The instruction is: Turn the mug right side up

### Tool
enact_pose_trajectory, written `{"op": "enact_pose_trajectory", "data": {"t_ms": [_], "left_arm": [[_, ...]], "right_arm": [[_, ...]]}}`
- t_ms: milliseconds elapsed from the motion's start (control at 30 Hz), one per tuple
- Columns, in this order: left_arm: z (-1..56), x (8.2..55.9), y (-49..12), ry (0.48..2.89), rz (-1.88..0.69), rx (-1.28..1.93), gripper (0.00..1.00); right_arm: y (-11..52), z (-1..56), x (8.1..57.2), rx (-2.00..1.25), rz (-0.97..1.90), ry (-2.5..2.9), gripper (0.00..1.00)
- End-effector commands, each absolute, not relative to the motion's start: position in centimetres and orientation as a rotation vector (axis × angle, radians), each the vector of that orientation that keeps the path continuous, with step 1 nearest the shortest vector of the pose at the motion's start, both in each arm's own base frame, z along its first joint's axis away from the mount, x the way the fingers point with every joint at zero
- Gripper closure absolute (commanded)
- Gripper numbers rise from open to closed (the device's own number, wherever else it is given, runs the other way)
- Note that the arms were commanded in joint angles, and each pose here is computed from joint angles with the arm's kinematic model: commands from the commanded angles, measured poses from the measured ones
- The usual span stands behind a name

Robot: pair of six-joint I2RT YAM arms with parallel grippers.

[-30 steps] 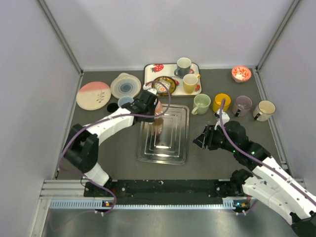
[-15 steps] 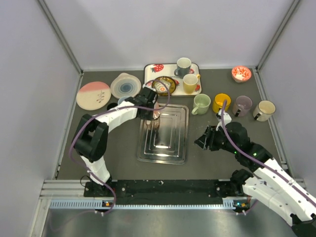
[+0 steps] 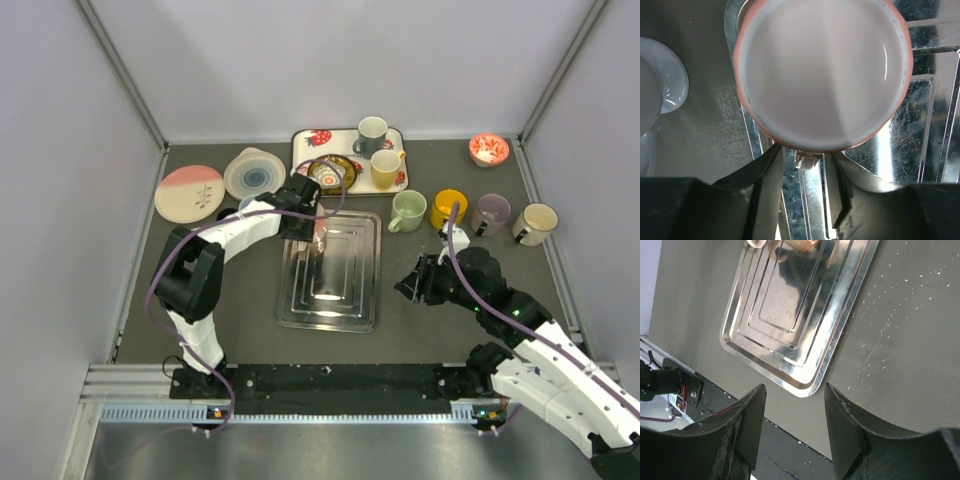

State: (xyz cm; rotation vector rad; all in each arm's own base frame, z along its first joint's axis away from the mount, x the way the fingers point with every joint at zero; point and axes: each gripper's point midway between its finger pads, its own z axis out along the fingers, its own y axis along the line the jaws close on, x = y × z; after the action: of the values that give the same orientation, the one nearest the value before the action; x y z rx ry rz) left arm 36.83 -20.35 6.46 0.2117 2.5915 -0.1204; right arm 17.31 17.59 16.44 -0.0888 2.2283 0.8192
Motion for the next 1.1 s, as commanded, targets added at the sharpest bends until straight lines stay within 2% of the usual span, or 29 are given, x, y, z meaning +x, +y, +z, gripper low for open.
{"op": "enact_pose_trajectory", "data": {"t_ms": [0,33,267,567,800,933,967,1000,1067], "left_arm": [[8.9,38.4,-20.5,2.522,-0.131,0.178,0.54],[9.3,38.4,-20.5,2.513,-0.137,0.175,0.5],[12.9,37.6,-21.0,2.458,-0.21,0.148,0.42],[21.1,32.7,-24.1,2.249,-0.369,0.188,0.39],[22.7,27.2,-25.0,2.115,-0.497,0.155,0.37],[21.6,24.9,-24.0,2.116,-0.564,0.096,0.34],[22.2,24.4,-23.7,2.099,-0.595,0.092,0.29],[21.4,23.8,-23.5,2.116,-0.604,0.093,0.09],[21.6,22.9,-23.4,2.102,-0.652,0.056,0.01]], "right_arm": [[17.7,18.1,17.7,-0.106,0.817,2.181,0.49],[17.7,18.2,17.7,-0.104,0.815,2.18,0.49],[16.8,17.7,18.6,-0.051,0.741,2.188,0.46],[12.2,18.8,24.4,0.27,0.322,2.141,0.27],[8.2,18.8,28.0,0.395,0.086,2.143,0.26],[5.7,17.4,29.3,0.429,0.012,2.191,0.27],[5.3,16.8,29.7,0.439,-0.011,2.207,0.28],[5.1,16.7,30.0,0.448,-0.02,2.204,0.29],[4.4,16.0,30.9,0.463,-0.063,2.207,0.32]]}}
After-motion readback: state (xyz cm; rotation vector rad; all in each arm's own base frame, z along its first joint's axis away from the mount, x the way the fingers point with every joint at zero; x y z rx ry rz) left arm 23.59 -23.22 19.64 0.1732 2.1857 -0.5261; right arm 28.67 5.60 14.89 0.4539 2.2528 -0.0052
